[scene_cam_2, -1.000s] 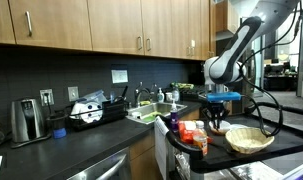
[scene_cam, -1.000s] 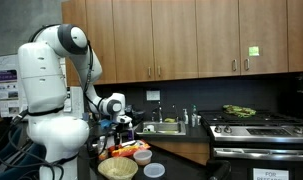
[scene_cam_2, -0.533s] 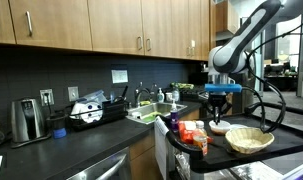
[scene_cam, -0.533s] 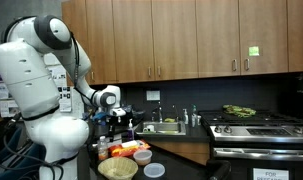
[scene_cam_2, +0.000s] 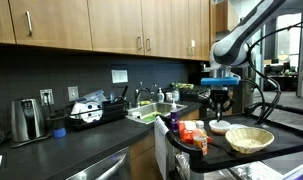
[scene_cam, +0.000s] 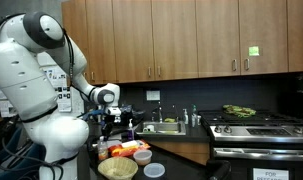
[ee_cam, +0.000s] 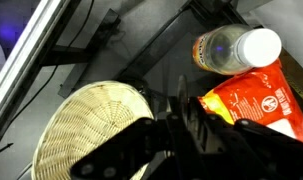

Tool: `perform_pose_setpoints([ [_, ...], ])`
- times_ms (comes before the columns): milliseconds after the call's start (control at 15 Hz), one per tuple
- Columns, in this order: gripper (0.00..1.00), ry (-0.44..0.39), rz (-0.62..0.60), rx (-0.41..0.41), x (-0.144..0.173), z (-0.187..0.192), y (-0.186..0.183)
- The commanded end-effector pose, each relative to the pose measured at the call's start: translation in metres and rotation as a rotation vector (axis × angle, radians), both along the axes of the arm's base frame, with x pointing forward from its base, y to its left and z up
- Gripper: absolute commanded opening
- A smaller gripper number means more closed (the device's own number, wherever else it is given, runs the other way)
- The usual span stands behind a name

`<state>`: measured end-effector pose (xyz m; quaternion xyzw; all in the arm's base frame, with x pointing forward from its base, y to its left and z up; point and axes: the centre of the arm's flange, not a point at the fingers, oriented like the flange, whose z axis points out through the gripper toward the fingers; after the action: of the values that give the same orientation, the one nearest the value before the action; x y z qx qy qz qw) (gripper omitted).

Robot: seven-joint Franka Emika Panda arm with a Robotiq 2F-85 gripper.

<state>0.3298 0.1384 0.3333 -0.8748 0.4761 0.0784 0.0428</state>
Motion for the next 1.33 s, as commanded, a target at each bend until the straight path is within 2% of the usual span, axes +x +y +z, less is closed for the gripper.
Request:
perform_pose_setpoints([
  [0, 0.04, 0.061, -0.101, 0.004, -0.047, -0.019, -0.022],
  [600, 0.04, 0.240, -0.309, 0.059, -0.051, -0.063, -0.077],
  [933, 0.04, 0.327, -0.415, 0.102, -0.052, -0.089, -0.092],
  [1267, 0.04, 0.392, -0.469, 0.117, -0.052, -0.112, -0.104],
])
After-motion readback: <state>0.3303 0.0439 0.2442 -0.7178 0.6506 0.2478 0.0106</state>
